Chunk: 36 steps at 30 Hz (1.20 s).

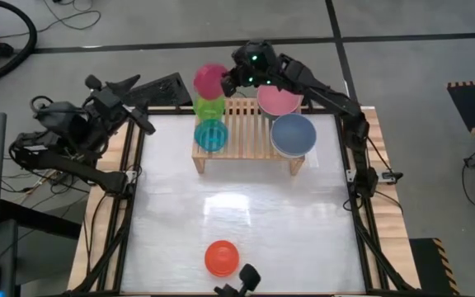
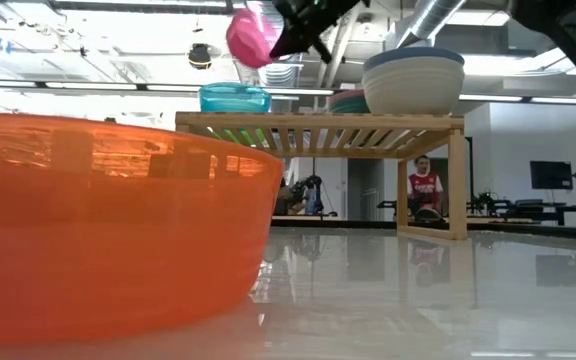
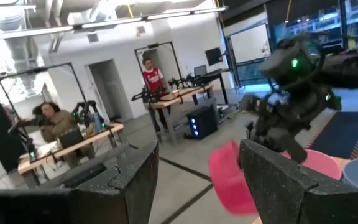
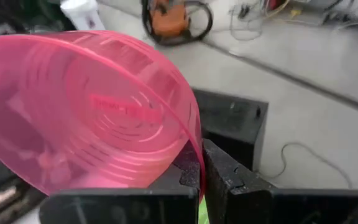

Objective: Place and stack bowls onto a shelf
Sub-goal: Stack the small pink bowl on top of the small green bowl on the shelf

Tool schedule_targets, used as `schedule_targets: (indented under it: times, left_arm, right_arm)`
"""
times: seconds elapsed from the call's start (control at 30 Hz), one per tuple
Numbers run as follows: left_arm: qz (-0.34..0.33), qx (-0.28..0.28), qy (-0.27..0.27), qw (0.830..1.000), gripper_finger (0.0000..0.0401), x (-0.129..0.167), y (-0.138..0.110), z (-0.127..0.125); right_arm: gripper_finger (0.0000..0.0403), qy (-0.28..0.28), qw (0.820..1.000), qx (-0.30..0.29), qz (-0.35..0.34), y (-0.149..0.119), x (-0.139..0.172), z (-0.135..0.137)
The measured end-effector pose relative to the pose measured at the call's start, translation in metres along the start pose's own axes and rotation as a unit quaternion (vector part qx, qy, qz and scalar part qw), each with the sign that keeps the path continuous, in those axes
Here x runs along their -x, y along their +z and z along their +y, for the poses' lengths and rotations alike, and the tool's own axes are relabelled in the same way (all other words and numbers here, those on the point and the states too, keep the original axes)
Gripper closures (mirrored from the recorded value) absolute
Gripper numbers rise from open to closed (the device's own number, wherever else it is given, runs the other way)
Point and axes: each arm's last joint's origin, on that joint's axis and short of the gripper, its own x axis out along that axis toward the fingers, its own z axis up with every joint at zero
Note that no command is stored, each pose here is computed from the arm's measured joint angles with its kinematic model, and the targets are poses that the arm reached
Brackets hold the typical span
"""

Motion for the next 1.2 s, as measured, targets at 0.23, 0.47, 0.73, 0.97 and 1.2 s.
schedule_targets:
  times: [0.23,0.47,0.73,0.97,1.2]
  left_arm:
    - [0.026,0.01,0.015,1.0,0.0189,-0.004,-0.008,0.0]
    - [0.044,0.033,0.031,0.998,0.0189,-0.007,-0.014,0.001]
    - [0.052,0.021,0.038,0.998,0.0189,-0.009,-0.017,0.002]
    - [0.053,0.015,0.04,0.998,0.0189,-0.009,-0.017,0.002]
    - [0.053,0.015,0.04,0.998,0.0189,-0.009,-0.017,0.002]
  right_arm:
    - [0.0379,0.007,0.998,0.003,0.054,-0.023,-0.037,-0.007]
    - [0.0379,0.0,0.997,0.007,0.075,-0.024,-0.036,-0.017]
    - [0.0379,0.002,0.995,0.003,0.095,-0.034,-0.053,-0.024]
    - [0.0379,0.002,0.995,0.0,0.098,-0.035,-0.055,-0.029]
    - [0.0374,0.007,0.994,0.0,0.107,-0.036,-0.055,-0.032]
